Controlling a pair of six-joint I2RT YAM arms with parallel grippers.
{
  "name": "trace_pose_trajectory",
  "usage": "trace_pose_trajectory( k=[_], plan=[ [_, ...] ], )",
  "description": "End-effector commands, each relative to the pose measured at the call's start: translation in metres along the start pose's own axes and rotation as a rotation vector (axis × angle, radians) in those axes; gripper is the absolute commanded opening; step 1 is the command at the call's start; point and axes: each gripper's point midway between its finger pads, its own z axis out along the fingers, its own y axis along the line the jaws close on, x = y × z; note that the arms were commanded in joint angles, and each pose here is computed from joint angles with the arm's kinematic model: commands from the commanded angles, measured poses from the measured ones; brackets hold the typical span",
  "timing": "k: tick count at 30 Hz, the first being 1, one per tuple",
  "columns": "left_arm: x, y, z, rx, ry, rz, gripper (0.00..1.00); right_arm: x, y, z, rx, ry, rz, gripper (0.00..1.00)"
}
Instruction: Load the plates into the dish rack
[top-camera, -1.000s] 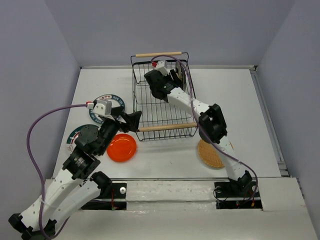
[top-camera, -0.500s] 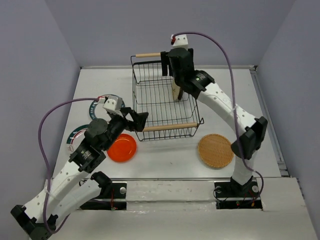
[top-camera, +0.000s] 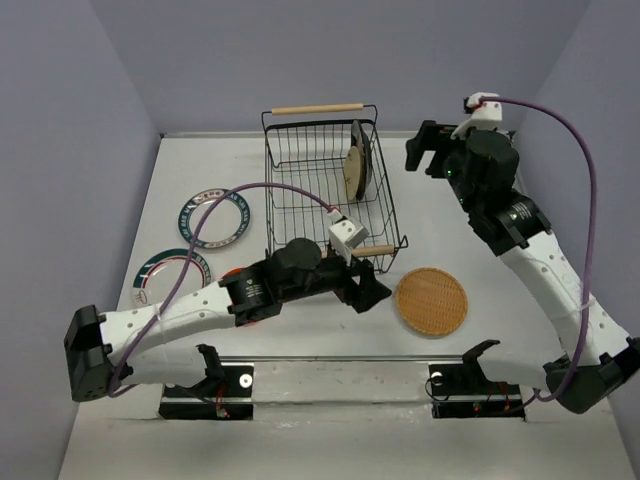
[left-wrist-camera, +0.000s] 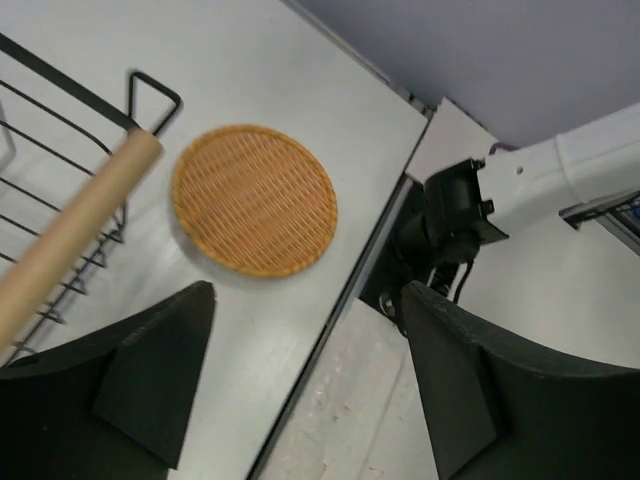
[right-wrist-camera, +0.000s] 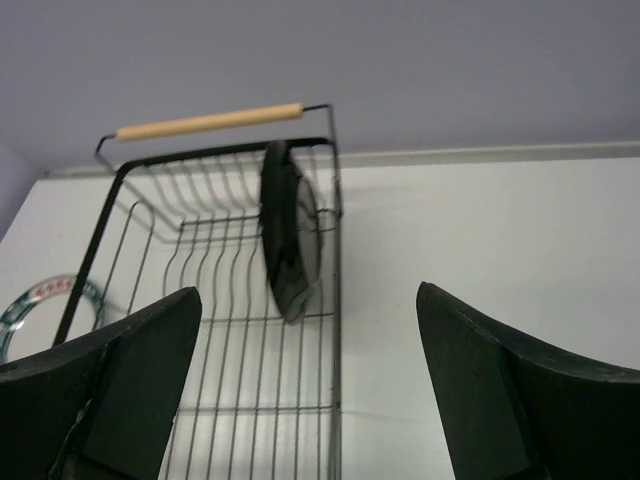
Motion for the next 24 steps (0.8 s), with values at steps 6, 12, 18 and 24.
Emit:
trace_pose_trajectory(
  k=[6,12,18,24],
  plan=[
    [0.056,-0.021,0.066,-0.034,0.052,-0.245,0.75,-0.009,-0.046,-0.035,0.015,-0.045,0.079,0.94],
    [0.115,-0.013,0.105,-0.207,0.078,-0.400,0.74,-0.004,-0.052,-0.041,0.023,-0.047,0.119,0.94],
    [0.154,0.009,0.124,-0.333,0.041,-0.558,0.76,0.011,-0.052,-0.048,0.010,-0.029,0.155,0.94],
    [0.178,0.031,0.131,-0.423,0.007,-0.637,0.77,0.007,-0.052,-0.066,-0.011,-0.057,0.163,0.93]
  ],
)
